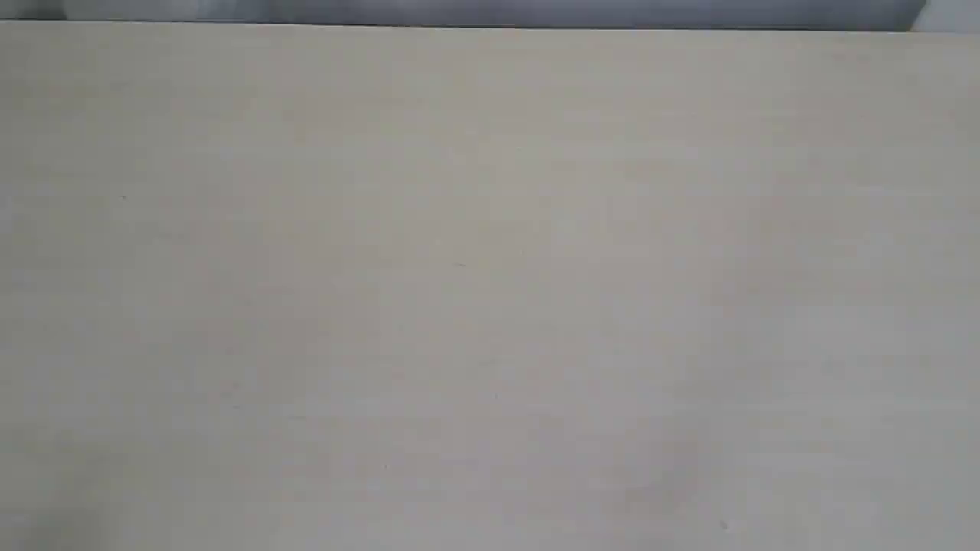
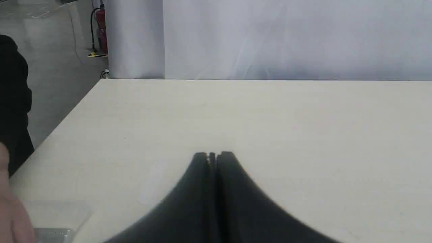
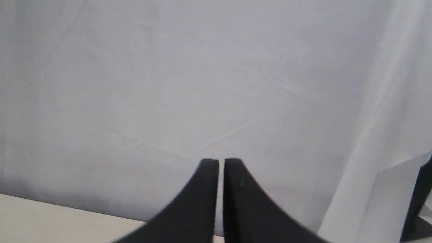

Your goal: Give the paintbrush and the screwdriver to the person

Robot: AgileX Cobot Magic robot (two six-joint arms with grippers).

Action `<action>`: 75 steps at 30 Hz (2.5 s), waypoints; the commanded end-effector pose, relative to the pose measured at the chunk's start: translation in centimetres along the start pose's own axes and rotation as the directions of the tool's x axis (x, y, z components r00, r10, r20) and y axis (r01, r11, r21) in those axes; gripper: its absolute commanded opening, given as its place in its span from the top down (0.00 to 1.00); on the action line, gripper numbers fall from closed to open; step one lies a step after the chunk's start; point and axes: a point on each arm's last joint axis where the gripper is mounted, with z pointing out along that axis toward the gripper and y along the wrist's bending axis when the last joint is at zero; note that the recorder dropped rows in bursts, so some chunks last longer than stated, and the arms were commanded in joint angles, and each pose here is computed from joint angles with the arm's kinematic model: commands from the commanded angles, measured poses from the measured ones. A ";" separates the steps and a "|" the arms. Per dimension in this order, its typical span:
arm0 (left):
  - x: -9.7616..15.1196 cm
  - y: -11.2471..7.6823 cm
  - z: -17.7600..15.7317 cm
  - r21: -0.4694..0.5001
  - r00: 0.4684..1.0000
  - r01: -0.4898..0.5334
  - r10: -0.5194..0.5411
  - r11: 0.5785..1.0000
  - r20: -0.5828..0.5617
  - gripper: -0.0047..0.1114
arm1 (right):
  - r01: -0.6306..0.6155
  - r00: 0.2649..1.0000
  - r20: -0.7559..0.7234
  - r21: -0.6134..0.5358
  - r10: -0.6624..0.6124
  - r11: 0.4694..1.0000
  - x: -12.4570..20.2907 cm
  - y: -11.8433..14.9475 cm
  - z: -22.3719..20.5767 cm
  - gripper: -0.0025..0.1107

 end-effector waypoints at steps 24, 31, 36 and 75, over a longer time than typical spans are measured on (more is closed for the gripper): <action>0.0 0.0 0.0 0.007 1.000 0.005 -0.005 1.000 0.008 0.96 | -0.093 0.995 -0.032 0.064 0.095 0.994 14.0 1.7 -4.1 0.94; 0.0 0.0 0.0 0.006 1.000 0.002 -0.002 1.000 0.012 0.96 | -0.091 0.995 -0.035 0.098 0.095 0.991 14.1 1.5 -4.2 0.94; 0.0 0.0 0.0 0.006 1.000 0.002 -0.002 1.000 0.012 0.96 | -0.109 0.993 -0.023 0.097 0.112 0.989 14.0 1.5 -4.2 0.94; 0.0 0.0 0.0 0.007 1.000 0.005 -0.005 1.000 0.009 0.96 | -0.137 0.988 -0.059 0.122 0.145 0.983 14.3 1.3 -4.2 0.94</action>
